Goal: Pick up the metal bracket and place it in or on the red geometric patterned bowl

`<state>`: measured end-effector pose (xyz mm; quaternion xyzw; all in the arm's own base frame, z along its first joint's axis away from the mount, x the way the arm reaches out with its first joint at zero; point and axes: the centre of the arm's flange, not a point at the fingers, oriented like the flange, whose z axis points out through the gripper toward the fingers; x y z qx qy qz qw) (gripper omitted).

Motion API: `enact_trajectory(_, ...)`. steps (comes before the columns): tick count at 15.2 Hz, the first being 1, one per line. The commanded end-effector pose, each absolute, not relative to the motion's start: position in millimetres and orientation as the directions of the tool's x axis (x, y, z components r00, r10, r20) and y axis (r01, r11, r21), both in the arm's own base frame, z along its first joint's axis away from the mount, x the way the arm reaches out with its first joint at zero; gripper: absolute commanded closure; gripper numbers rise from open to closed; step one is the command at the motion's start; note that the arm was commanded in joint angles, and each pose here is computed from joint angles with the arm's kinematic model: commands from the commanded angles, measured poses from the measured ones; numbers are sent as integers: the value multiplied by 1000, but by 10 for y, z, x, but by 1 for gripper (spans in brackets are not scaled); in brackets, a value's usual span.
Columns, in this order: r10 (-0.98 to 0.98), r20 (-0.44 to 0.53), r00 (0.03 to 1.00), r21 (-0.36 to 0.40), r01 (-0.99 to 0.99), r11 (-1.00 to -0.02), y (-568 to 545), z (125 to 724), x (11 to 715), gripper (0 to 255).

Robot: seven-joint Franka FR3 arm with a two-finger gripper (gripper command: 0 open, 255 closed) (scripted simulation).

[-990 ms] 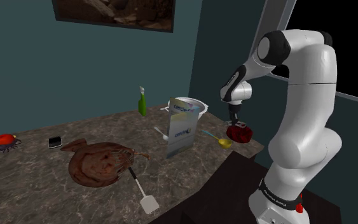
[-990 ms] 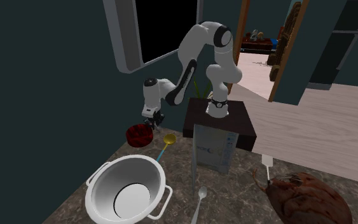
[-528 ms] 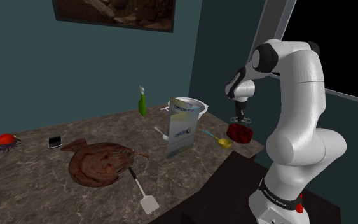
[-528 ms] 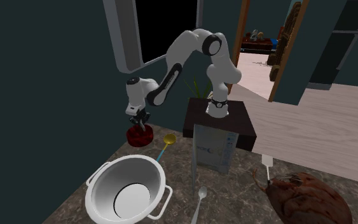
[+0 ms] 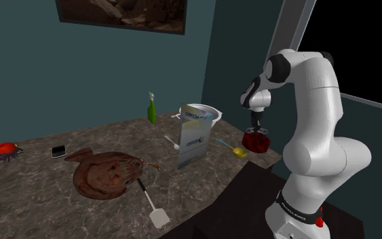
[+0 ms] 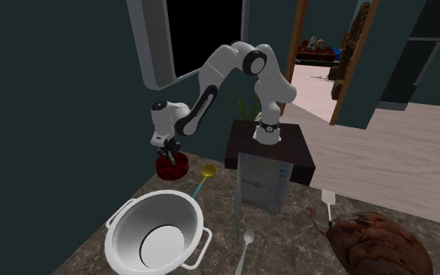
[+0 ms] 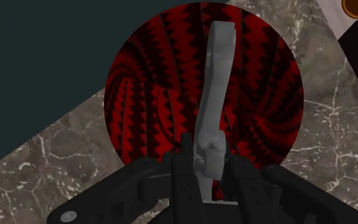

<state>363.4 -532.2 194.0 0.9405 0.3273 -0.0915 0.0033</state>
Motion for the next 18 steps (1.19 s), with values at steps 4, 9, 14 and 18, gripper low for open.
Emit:
enact_trajectory(4, 615, -174, 769, -53, 616, -786, -5325, 1674, 3638, 255)
enact_trajectory(9, 615, -174, 769, -53, 616, -786, -5325, 1565, 3638, 255)
enact_trajectory(14, 615, -174, 769, -53, 616, -786, -5325, 1565, 3638, 255)
enact_trajectory(18, 615, -174, 769, -53, 616, -786, -5325, 1564, 3635, 0)
